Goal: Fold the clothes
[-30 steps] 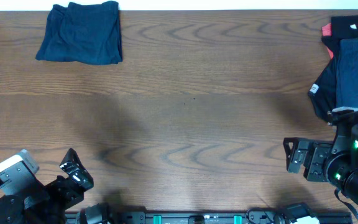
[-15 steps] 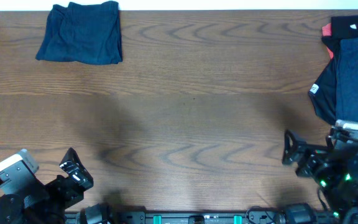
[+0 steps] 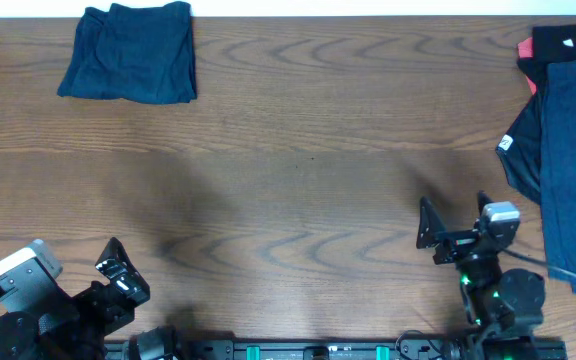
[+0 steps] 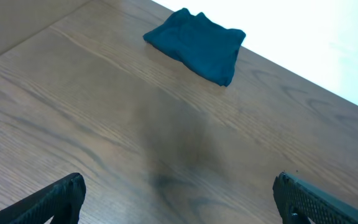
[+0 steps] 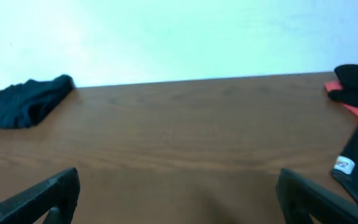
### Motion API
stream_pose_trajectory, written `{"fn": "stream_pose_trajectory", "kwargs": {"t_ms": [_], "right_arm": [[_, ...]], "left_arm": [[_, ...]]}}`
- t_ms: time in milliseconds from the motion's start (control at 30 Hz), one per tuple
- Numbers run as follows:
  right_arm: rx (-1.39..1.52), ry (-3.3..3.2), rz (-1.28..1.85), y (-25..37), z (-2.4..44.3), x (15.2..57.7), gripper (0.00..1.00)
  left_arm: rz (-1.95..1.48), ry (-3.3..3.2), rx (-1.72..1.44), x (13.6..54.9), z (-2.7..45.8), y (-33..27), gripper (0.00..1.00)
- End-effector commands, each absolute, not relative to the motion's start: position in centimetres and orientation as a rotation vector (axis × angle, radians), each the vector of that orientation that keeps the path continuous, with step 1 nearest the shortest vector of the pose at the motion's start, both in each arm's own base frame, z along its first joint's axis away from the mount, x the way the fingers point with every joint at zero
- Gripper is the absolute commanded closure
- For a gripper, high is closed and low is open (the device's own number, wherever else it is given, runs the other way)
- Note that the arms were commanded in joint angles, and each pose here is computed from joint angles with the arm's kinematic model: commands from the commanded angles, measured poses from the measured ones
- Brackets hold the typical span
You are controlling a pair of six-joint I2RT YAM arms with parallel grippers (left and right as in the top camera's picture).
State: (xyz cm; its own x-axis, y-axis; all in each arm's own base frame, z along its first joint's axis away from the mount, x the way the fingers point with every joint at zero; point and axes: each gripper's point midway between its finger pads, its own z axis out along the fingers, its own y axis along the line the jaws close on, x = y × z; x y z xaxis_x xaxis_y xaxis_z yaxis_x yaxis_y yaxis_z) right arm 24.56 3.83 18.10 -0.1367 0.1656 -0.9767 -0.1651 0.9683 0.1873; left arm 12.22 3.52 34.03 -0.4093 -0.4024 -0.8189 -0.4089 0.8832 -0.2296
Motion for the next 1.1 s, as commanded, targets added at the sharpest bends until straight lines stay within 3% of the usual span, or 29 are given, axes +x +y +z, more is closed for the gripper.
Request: {"fn": "stream_pose_trajectory", "kwargs": {"t_ms": [0,1067], "right_arm": [[0.002,1.643,0.271,3.5,17.5,24.7,0.01],[0.123,1.641,0.125,0.1,15.7,24.6,0.01]], "left_arm": [[0.022,2.045,-0.597,12.2,33.9,3.8,0.02],[0.022,2.045,-0.597,12.2,33.9,3.8,0.02]]}}
